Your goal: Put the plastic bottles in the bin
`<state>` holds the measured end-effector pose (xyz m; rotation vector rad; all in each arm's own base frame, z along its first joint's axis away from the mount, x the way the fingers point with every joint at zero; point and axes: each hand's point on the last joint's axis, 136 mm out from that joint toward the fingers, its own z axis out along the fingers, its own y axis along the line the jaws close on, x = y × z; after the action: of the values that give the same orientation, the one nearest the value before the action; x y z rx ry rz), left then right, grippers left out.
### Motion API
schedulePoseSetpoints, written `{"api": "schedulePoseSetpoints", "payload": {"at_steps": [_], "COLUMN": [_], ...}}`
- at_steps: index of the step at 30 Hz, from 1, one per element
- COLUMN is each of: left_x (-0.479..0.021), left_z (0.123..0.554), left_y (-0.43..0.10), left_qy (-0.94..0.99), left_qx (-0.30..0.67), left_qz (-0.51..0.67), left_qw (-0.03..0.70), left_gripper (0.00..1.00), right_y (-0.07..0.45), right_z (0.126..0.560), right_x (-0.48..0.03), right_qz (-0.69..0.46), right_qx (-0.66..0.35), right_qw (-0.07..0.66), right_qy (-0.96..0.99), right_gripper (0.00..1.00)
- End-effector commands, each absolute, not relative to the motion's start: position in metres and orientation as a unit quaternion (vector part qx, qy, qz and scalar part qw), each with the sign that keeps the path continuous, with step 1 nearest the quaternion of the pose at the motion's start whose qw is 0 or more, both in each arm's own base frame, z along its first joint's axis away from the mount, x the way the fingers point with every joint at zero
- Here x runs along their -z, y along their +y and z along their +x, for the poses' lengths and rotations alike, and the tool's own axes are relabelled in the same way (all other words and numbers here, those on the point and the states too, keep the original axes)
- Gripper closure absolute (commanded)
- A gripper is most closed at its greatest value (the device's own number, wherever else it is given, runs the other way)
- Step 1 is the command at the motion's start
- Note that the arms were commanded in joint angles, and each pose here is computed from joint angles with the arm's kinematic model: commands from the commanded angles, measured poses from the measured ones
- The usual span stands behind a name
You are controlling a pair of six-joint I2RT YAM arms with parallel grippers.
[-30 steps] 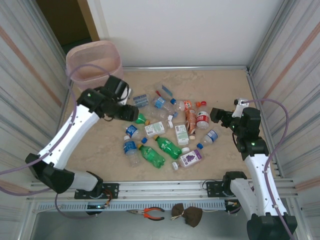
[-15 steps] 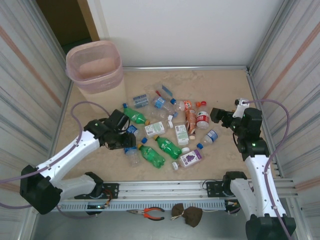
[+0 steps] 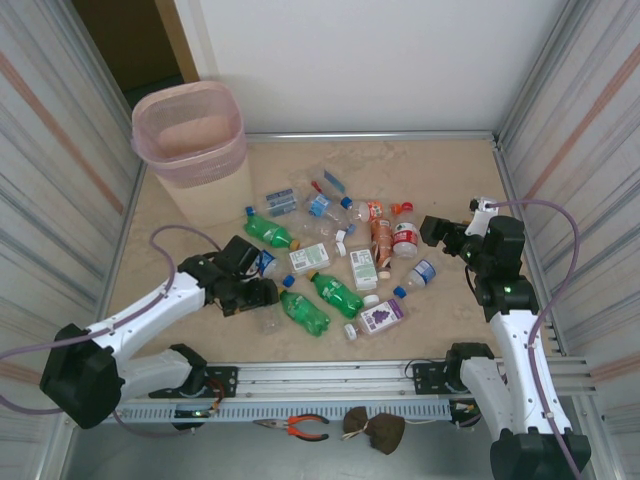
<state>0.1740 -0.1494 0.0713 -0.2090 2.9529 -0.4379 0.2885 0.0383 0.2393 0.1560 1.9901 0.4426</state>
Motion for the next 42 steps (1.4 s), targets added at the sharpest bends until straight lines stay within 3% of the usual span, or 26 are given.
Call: {"api": "schedulePoseSetpoints", "payload": {"at_steps": [1,21,34,42], "left_x": [-0.062,-0.029,-0.044,-0.08], "left_z": [0.173,0.164,0.17,0.187], "left_y": [-0.153,-0.148,-0.143,-0.141], "left_qy": [0.982,0.988,0.989,0.987], "left_qx": [0.155,0.131,0.117,0.118], "left_qz": [-0.08,-0.077,-0.061,-0.047], "left_qw": [0.069,0.04,0.059,0.101], "left_gripper": [0.2,0.27,0.36,0.38], "right_y": [0.04,0.046,0.047,0.047], "right_z": [0.288,0.285,0.284,0.282], "right_x": [-0.244,-0.244,-0.248,-0.251], "right_qz": [0.066,0.055,0.054,0.053], "right_qx": [-0.194,-0.203,-0.205,-0.204], "right_qw": [0.527,0.526,0.526,0.529], "right_qy": [0.825,0.824,0.824,0.822], "right_gripper": [0.01,0.01,0.01,0.01]}}
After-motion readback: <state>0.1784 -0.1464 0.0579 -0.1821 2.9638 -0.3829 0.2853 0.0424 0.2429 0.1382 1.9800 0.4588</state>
